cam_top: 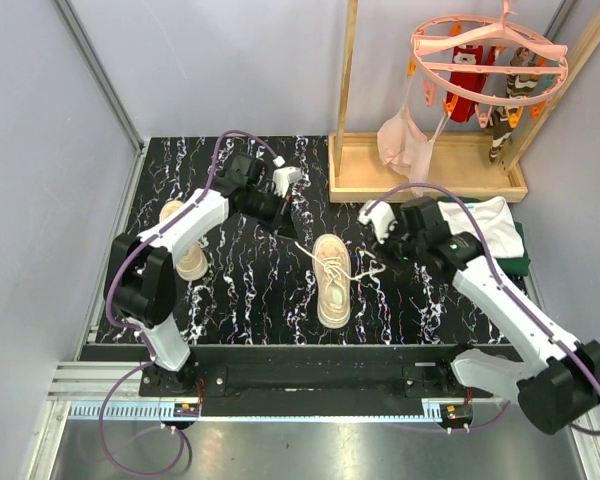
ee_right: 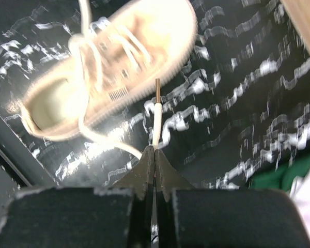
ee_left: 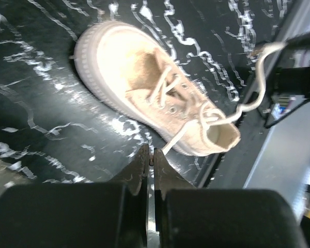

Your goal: Tie the shoes

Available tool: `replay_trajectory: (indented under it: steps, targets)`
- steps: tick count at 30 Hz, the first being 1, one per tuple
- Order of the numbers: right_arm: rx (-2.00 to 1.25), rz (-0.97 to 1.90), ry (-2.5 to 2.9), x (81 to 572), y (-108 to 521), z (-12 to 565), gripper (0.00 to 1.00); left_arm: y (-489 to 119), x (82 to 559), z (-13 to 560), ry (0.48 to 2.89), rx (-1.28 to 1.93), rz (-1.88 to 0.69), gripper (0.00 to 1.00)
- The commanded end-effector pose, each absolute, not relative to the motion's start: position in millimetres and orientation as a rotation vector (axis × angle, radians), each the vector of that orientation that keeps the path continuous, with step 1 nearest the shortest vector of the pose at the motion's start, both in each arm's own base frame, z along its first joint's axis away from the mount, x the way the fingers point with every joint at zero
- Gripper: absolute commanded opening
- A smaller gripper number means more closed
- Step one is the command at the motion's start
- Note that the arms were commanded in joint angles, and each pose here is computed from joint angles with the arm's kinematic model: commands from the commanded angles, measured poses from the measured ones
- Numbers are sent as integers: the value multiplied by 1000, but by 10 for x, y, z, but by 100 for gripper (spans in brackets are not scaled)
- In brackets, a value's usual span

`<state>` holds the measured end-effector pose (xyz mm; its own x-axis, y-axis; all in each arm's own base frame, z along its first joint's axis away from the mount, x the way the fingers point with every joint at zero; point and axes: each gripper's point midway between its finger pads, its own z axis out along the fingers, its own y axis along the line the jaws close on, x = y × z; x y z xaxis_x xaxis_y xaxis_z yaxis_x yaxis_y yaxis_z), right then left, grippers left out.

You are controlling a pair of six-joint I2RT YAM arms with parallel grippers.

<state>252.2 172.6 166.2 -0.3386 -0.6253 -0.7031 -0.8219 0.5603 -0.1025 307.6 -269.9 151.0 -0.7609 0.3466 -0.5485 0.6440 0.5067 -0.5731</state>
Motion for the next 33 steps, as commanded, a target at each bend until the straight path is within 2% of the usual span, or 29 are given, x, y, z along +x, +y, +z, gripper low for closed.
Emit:
replay_trajectory:
  steps: [1, 14, 26, 33]
  targets:
    - [-1042, 390, 2176, 2324, 1408, 1594, 0, -2499, 3145, 1615, 2330, 891, -981, 0]
    - [-994, 67, 2270, 2102, 676, 1237, 0, -2030, 3117, 1514, 2373, 864, -808, 0]
    - [-979, -70, 2287, 2204, 465, 1120, 0, -1441, 3308, 1655, 2336, 698, -576, 0]
    - [-1037, -106, 2295, 2327, 453, 958, 0, -1164, 3274, 1537, 2364, 697, -417, 0]
